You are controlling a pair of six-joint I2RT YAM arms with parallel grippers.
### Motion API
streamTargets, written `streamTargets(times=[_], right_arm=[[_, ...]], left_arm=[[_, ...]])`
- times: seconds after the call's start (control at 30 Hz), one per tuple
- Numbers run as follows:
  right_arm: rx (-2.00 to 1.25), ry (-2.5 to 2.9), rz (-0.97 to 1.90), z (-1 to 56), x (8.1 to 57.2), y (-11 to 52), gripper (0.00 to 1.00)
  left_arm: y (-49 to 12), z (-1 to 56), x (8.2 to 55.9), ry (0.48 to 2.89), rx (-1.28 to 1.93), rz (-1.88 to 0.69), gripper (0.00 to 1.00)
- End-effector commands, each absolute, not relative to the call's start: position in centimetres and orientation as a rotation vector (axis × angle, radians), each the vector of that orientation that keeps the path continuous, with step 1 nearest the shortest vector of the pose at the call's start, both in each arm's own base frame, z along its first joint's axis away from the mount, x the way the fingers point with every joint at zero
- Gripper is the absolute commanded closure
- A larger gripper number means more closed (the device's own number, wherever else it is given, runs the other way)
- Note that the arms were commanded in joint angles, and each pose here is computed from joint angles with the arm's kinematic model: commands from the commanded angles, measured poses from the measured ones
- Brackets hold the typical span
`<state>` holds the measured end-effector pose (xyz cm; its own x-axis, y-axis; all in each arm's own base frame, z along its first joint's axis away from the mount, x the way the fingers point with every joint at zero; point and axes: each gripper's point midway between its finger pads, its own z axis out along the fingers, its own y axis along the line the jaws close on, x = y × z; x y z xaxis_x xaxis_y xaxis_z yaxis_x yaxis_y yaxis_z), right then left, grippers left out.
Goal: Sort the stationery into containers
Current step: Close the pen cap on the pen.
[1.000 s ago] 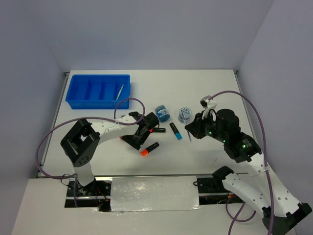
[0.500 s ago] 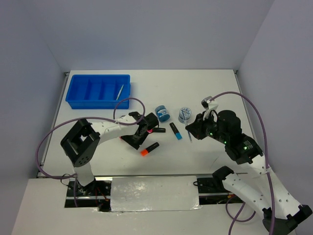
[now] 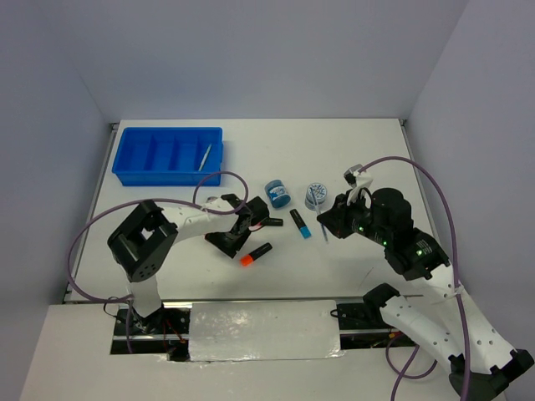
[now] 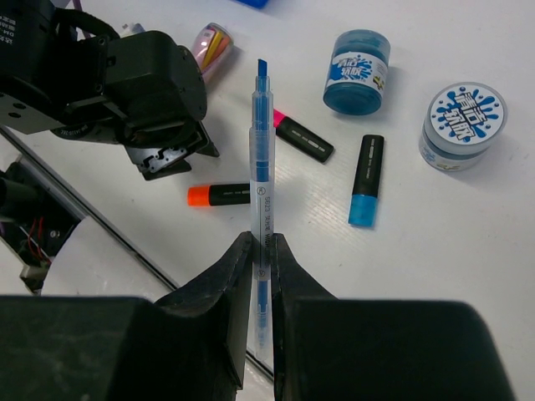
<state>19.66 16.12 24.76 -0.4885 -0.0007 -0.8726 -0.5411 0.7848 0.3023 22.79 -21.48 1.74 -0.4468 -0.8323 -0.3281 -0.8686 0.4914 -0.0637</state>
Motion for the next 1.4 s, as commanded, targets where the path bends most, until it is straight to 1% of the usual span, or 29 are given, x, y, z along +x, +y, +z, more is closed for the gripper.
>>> streamTargets(times=[0.0,0.17,0.2,0.27,0.3,0.47,0.53,0.57,0.63,0.67,0.77,0.87,0.97,1.03,1.1,1.13,1.17,1.23,1.27,1.3,1.33,1.37], right_arm=[[-0.412,1.965,0.683,25.2,19.8,16.2,1.0],[-0.415,1.961,0.684,25.3,19.8,16.2,1.0],[-0.416,1.96,0.686,25.3,19.8,16.2,1.0],[-0.417,1.959,0.687,25.3,19.7,16.2,1.0],[-0.418,1.958,0.689,25.4,19.7,16.2,1.0],[-0.419,1.948,0.692,25.6,19.6,16.2,1.0],[-0.421,1.948,0.693,25.5,19.6,16.2,1.0],[-0.423,1.949,0.695,25.5,19.5,16.3,1.0],[-0.427,1.947,0.702,25.5,19.5,16.4,1.0],[-0.435,1.944,0.716,25.6,19.4,16.6,1.0],[-0.454,1.934,0.743,25.7,19.1,16.9,1.0],[-0.462,1.925,0.763,25.9,19.0,17.2,1.0],[-0.464,1.924,0.782,25.8,18.8,17.4,1.0],[-0.471,1.909,0.822,25.9,18.6,17.9,1.0],[-0.464,1.884,0.883,26.0,18.1,18.5,1.0],[-0.455,1.893,0.907,25.1,18.0,18.7,1.0],[-0.419,1.893,0.957,25.0,17.7,19.0,1.0],[-0.357,1.831,1.015,25.8,17.8,19.4,1.0],[-0.254,1.868,1.038,24.3,18.2,19.2,1.0],[-0.223,1.81,1.069,25.1,18.5,19.4,1.0],[-0.192,1.768,1.105,25.6,18.2,19.4,1.0],[-0.129,1.789,1.167,24.3,18.0,19.7,1.0]], left_arm=[[-21.5,0.9,23.0,2.366,-1.543,0.168,0.42],[-22.0,0.5,22.9,2.392,-1.535,0.166,0.43],[-22.0,0.5,23.0,2.395,-1.533,0.162,0.48],[-22.2,0.5,22.9,2.4,-1.538,0.152,0.49],[-22.3,0.4,22.9,2.404,-1.535,0.15,0.52],[-22.6,-0.1,23.0,2.419,-1.533,0.144,0.59],[-22.8,-0.3,23.0,2.429,-1.523,0.139,0.64],[-22.8,-0.4,23.0,2.436,-1.515,0.138,0.72],[-23.0,-0.4,23.1,2.441,-1.507,0.124,0.81],[-22.8,-0.4,23.0,2.446,-1.491,0.121,0.9],[-23.0,-0.1,23.6,2.446,-1.453,0.074,1.0],[-22.9,0.6,24.2,2.433,-1.383,0.009,1.0],[-23.6,3.3,26.8,2.371,-1.236,-0.141,1.0],[-23.9,6.1,28.9,2.298,-1.122,-0.235,1.0],[-24.9,10.0,31.0,2.233,-0.946,-0.342,1.0],[-25.9,13.1,32.2,2.186,-0.808,-0.432,1.0],[-26.3,14.6,32.7,2.159,-0.734,-0.473,1.0],[-27.3,17.6,32.9,2.113,-0.536,-0.558,1.0],[-28.0,21.1,33.1,2.003,-0.485,-0.693,1.0],[-28.5,23.1,32.9,1.941,-0.426,-0.774,1.0],[-29.3,24.4,32.0,1.91,-0.3,-0.855,1.0],[-29.4,27.8,31.0,1.776,-0.248,-0.982,1.0]])
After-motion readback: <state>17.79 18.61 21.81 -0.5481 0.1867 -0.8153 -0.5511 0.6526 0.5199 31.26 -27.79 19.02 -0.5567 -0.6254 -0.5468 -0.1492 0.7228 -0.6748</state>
